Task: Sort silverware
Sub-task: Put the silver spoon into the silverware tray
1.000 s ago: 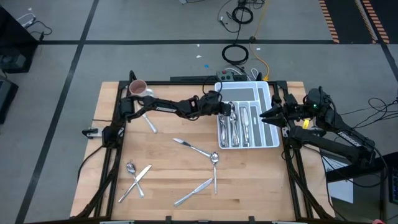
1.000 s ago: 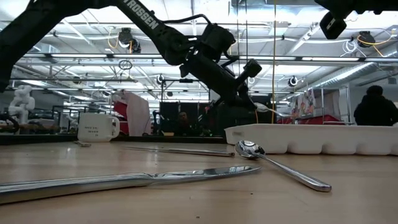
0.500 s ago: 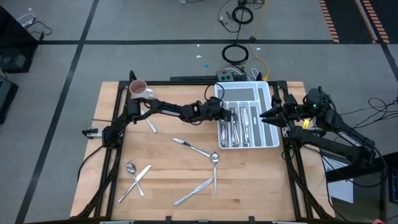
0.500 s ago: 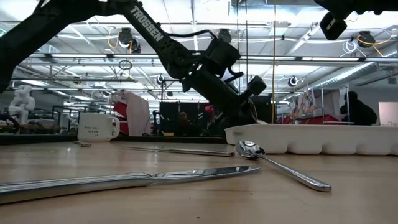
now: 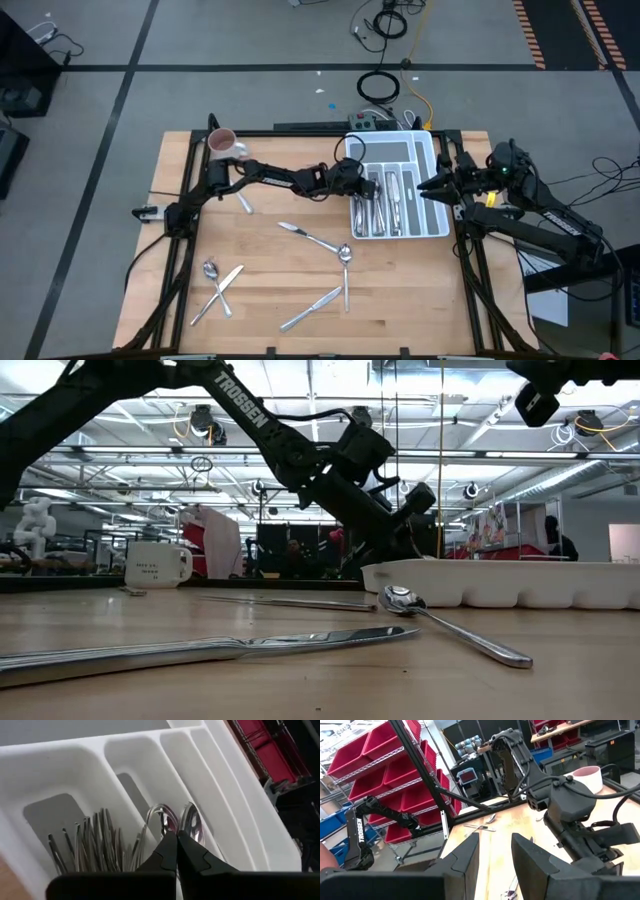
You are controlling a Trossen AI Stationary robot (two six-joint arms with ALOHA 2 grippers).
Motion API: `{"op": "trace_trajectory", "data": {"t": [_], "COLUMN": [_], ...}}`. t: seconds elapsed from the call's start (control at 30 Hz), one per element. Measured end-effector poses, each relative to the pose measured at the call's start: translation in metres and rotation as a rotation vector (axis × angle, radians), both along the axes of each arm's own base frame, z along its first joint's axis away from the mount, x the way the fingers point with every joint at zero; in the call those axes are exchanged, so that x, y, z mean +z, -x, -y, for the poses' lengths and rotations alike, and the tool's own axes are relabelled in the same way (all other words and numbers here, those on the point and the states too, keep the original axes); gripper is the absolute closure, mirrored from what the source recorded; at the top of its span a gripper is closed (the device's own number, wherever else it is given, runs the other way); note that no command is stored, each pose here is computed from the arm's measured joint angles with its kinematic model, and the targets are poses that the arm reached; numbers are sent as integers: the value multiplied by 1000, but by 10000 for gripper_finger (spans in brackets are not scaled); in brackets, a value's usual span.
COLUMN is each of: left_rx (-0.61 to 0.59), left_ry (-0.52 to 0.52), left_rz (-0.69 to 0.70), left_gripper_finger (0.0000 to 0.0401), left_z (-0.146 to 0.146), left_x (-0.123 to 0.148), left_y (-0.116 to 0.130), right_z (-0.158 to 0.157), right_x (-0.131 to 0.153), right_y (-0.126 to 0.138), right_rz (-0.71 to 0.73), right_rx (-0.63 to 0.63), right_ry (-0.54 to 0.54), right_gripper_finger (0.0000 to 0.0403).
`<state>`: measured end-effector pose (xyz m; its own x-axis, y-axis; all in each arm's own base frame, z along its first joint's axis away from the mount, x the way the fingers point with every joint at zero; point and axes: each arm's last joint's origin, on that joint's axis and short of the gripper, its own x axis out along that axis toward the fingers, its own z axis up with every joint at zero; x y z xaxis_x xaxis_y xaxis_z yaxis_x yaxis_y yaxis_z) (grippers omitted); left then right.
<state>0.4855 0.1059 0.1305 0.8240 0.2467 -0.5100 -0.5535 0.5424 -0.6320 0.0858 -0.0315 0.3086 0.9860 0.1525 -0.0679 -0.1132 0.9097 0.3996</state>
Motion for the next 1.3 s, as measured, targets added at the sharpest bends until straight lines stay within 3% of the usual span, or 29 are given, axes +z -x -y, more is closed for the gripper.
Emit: {"op": "trace_trajectory", "data": {"t": [0.83,1.17,1.3], "left_rx": [-122,-209,-368], "left_ry": [56,-63,-129], "left_rz": [8,11,-54], "left_gripper_finger": [313,312,312], "left_z": [5,9,24], "left_x": [4,64,97], "left_y": [0,15,32], "right_z": [0,0,0], "right_x": [0,0,-1], "right_y": [0,0,0], "right_rz": [-5,-3,-4], "right_rx": [-1,1,1], "right_ry": [-11,4,3], "right_gripper_finger": [298,298,298]}}
